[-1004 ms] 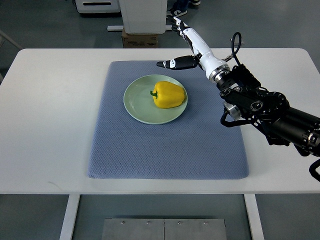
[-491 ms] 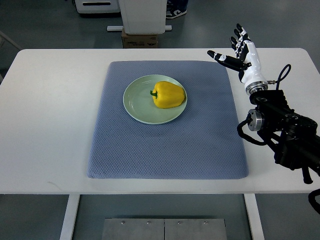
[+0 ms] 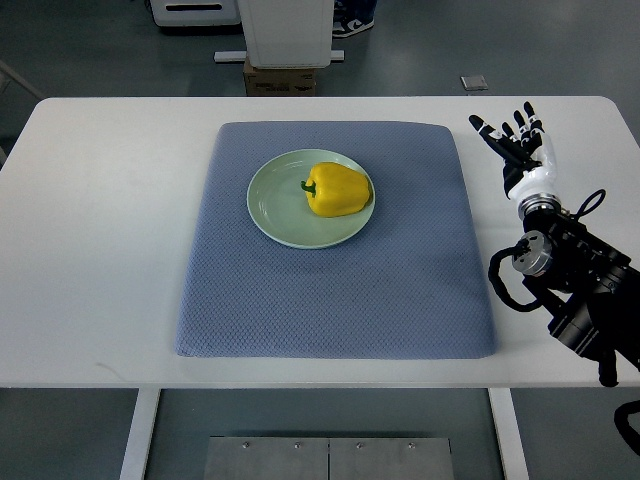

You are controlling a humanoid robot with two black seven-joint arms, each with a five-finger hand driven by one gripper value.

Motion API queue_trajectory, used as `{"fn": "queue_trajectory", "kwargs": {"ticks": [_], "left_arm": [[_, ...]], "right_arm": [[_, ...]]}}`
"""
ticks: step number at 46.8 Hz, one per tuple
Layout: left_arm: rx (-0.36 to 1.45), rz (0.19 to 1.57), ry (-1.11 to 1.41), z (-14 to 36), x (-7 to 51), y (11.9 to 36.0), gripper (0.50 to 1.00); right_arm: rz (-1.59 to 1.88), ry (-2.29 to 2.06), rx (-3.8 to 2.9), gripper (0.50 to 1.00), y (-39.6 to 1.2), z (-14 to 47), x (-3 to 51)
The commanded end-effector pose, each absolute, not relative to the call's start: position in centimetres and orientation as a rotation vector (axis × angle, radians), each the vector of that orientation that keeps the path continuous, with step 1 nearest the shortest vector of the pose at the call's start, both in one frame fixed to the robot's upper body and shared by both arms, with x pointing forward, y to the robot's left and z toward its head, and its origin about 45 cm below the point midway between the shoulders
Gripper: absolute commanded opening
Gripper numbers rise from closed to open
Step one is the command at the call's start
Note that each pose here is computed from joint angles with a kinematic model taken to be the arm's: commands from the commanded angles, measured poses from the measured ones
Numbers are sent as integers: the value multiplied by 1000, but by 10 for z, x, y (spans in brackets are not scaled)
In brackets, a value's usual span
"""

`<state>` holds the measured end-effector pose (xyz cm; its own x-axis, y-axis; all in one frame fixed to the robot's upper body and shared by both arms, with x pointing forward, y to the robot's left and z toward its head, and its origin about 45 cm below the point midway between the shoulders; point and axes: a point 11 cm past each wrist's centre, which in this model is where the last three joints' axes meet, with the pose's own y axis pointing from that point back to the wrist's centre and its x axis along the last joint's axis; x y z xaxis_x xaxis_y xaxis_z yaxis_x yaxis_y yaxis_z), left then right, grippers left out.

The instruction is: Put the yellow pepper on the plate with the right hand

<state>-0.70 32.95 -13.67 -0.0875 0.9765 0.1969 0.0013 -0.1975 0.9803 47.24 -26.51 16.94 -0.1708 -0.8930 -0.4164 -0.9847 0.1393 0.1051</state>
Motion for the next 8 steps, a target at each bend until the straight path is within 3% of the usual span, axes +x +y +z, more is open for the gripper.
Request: {"fn": "queue_trajectory", "kwargs": {"ticks": [1, 8], "left_arm": [[1307, 1424, 1168, -137, -7, 329, 1000], [1307, 1424, 1168, -137, -7, 329, 1000]], "right_arm": [[551, 2165, -1804, 1000, -269, 166, 470], [563, 2144, -1804, 1000, -269, 165, 470]]}}
